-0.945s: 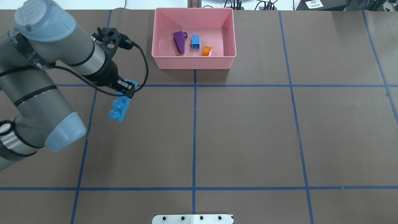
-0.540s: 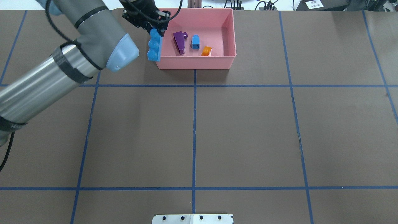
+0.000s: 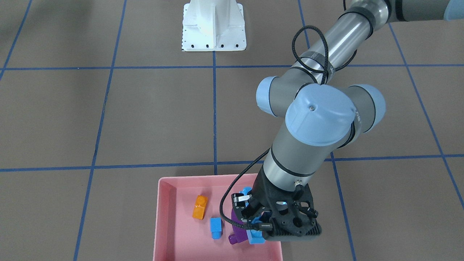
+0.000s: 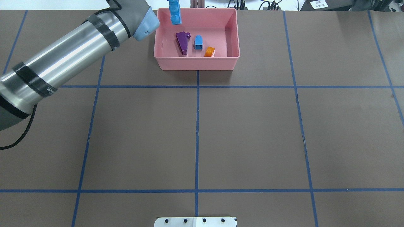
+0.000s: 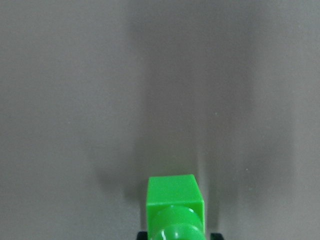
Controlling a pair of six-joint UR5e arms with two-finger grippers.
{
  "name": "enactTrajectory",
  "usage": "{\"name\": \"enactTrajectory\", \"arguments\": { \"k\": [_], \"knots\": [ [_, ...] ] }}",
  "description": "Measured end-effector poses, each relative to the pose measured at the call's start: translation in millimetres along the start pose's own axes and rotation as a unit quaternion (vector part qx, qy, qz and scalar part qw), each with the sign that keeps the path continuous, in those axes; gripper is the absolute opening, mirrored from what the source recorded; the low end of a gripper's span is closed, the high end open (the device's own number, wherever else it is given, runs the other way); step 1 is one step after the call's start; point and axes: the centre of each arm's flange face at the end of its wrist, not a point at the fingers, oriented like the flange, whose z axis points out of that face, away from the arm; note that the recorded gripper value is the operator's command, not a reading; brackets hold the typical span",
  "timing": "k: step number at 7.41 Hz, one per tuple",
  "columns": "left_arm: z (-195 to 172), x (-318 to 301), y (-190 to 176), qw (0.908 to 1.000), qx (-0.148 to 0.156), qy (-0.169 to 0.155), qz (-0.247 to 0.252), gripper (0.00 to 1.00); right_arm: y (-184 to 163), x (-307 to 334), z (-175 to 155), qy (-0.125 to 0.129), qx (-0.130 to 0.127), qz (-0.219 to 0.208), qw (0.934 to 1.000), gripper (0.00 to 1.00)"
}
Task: Put all blocks into box
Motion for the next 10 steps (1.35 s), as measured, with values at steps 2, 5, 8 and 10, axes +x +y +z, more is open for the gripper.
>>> {"name": "enactTrajectory", "arguments": {
  "k": [2,5,8,10],
  "knots": [
    [36.3,8.9,15.2,0.9996,0.028,-0.001,-0.002,1.0,-33.5,-13.4,-31.5,0.002,0.015,0.002,0.9999,0.0],
    [23.7,41.0,34.7,0.9995,0.024,0.02,0.005,1.0,-159.2,-81.2,-160.2,-0.026,0.012,0.046,0.9986,0.0],
    [-39.0,19.4,88.0,0.9983,-0.05,0.029,-0.002,1.0,-347.2,-224.2,-252.4,-0.077,0.029,0.06,0.9948,0.0],
    [-83.9,-30.9,133.8,0.9953,-0.095,0.019,0.008,1.0,-457.4,-398.8,-300.5,-0.099,0.039,0.063,0.9923,0.0]
  ]
}}
